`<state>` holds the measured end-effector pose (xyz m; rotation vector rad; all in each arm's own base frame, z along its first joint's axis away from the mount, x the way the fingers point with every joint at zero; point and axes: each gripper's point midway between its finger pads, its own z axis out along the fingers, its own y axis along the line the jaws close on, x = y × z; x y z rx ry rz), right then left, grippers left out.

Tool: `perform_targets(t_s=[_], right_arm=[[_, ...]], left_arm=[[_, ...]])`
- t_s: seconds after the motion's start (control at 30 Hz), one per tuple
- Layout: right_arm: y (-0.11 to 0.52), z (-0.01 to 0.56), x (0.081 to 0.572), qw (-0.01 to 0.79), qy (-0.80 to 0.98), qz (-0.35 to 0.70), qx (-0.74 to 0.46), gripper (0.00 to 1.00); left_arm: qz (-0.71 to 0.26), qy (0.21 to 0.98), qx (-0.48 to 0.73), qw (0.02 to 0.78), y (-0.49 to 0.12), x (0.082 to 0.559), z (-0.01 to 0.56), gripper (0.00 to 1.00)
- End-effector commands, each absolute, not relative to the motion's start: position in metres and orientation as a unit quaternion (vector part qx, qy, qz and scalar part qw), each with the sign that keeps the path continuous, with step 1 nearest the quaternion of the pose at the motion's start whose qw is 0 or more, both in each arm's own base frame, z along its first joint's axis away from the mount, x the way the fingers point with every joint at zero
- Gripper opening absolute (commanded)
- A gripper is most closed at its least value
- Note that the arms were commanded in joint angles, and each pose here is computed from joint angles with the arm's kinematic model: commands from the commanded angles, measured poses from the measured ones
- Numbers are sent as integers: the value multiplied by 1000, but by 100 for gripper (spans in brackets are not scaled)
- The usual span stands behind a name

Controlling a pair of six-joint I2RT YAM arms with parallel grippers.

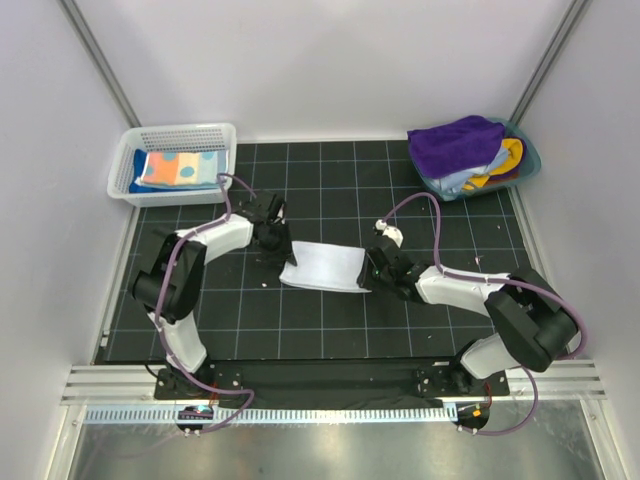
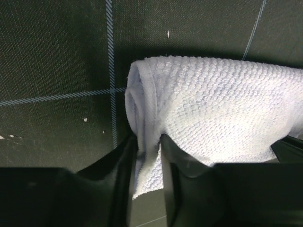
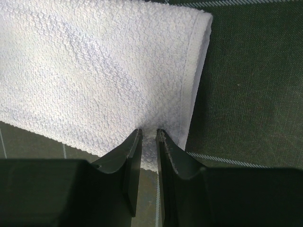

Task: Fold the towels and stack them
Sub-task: Neatly place the folded towel into the bin

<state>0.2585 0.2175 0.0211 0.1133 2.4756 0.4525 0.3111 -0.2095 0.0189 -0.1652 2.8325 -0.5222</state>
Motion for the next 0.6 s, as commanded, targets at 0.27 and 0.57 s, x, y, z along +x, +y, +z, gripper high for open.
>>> perform_targets(t_s=[0.27,0.57], right_arm=[[216,25,250,290,942,169,17,41],[216,90,257,337,922,189,3,49]], left_arm=[[-84,986,-65,131,-190,330,-8,0],[83,959,-37,269,-153,429,43,0]])
